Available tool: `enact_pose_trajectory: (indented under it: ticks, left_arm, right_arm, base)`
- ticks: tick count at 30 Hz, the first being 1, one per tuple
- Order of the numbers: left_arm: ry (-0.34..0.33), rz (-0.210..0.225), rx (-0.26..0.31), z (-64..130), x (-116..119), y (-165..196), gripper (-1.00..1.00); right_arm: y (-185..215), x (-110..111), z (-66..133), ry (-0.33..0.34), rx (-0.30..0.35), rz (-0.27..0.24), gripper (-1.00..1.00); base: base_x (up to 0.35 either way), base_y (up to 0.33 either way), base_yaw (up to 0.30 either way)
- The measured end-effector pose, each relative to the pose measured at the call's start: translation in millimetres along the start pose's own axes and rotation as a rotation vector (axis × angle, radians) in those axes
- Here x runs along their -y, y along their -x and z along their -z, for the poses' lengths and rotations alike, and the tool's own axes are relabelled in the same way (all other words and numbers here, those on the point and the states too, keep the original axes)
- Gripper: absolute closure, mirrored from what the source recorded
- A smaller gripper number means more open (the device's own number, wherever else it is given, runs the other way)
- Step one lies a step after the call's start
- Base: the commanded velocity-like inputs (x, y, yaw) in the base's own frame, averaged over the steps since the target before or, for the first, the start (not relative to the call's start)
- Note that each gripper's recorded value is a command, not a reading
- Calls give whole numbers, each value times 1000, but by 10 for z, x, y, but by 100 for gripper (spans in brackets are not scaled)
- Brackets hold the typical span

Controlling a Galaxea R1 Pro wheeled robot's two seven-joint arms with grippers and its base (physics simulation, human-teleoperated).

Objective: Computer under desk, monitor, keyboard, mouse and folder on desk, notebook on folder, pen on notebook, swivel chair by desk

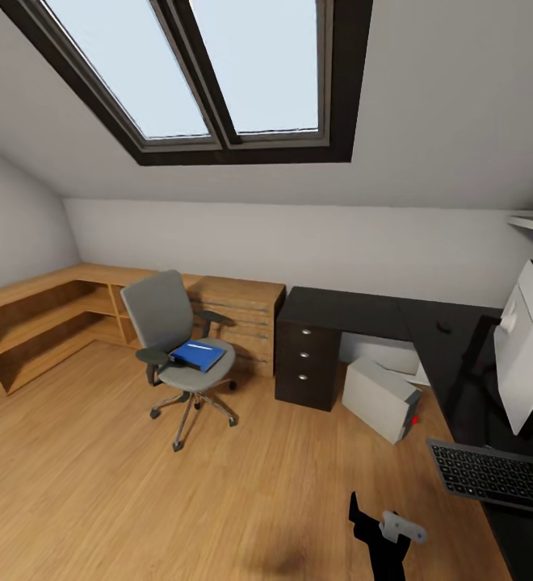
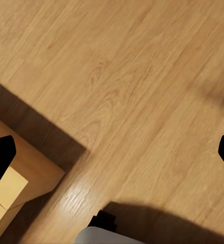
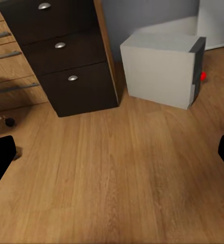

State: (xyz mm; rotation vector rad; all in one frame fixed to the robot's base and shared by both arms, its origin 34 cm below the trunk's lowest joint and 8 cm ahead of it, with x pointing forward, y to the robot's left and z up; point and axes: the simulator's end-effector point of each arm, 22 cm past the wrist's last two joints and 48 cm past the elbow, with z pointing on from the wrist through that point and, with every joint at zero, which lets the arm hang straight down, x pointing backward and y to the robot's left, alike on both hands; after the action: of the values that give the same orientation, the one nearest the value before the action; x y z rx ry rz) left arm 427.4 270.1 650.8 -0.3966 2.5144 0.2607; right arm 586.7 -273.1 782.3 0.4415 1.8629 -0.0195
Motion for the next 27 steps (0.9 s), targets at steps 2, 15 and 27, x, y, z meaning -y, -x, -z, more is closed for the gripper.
enact_pose_trajectory:
  ticks: [2,15,27]
  left_arm:
    - [1,0,0,17,-9,8,-100]
    - [2,-1,1,133,-38,38,-100]
    - [1,-1,2,232,-59,56,-100]
  right_arm:
    - [27,-32,9,9,4,4,-100]
    - [462,-347,-63,69,87,55,-100]
    - [1097,-633,-458,2,-9,33,-100]
  base:
    - [0,0,0]
    - [0,0,0]
    - [0,0,0]
